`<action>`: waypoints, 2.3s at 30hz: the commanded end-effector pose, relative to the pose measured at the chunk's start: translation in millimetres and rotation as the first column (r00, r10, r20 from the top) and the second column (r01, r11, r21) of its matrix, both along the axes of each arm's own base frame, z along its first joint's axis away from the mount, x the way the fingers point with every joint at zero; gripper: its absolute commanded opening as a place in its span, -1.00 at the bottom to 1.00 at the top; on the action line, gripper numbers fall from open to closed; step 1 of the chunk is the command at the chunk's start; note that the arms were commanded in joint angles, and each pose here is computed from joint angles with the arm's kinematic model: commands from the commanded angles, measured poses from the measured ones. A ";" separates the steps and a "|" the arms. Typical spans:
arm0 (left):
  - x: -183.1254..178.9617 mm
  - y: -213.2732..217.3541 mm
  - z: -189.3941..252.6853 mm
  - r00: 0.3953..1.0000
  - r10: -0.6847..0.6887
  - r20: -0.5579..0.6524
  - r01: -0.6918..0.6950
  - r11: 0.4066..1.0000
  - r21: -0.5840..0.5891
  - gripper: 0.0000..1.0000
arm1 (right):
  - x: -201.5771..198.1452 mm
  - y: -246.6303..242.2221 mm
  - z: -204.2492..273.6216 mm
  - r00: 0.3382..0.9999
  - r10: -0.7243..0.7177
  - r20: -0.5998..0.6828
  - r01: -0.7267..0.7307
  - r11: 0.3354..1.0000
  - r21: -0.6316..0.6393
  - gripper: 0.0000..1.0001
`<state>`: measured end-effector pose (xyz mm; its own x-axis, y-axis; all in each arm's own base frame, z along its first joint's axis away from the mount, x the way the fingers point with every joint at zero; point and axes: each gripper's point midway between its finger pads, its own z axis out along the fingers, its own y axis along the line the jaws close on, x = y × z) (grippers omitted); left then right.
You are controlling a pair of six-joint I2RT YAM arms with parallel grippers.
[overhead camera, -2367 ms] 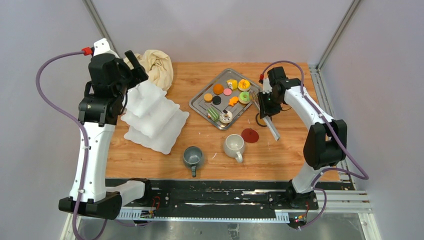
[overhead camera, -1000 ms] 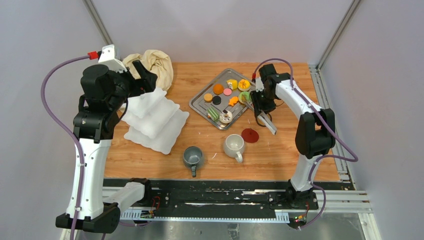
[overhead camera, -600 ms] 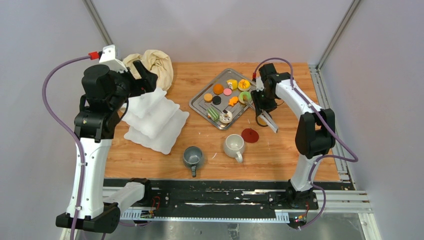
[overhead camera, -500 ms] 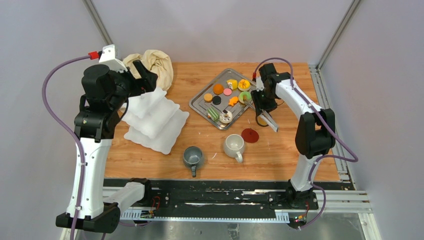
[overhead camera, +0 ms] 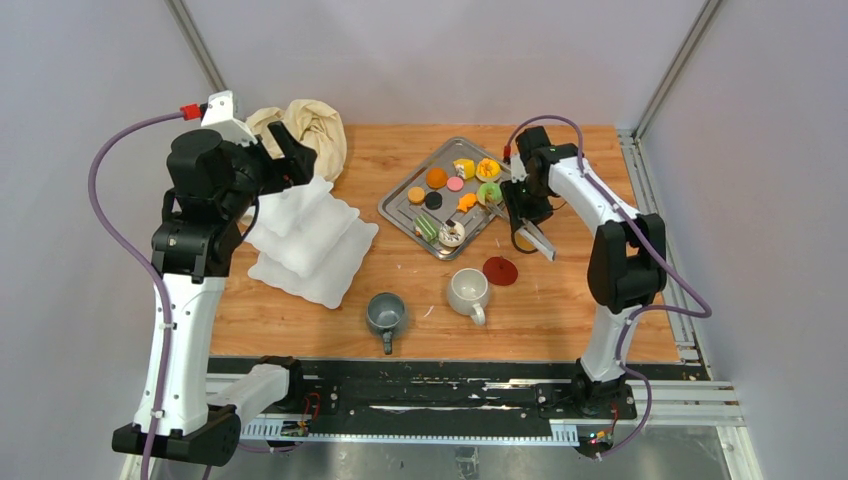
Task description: Serve the afternoon tea
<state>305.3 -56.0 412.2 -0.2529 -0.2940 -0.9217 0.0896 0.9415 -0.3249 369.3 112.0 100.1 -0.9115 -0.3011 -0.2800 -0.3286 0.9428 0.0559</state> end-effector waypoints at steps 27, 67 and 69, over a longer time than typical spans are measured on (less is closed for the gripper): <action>-2.5 -1.4 5.5 0.999 -0.005 0.036 0.005 1.000 -0.007 0.87 | 19.3 3.6 6.2 0.998 0.043 0.035 -0.041 0.997 -0.066 -0.31; 28.5 49.4 -55.0 0.928 0.280 -0.247 -0.236 0.952 0.192 0.43 | 5.0 5.5 21.7 0.996 0.053 0.078 -0.051 0.998 -0.023 -0.81; 30.3 48.1 -55.4 0.928 0.280 -0.245 -0.241 0.954 0.177 0.37 | 4.7 5.1 21.8 0.996 0.052 0.078 -0.051 0.998 -0.023 -0.81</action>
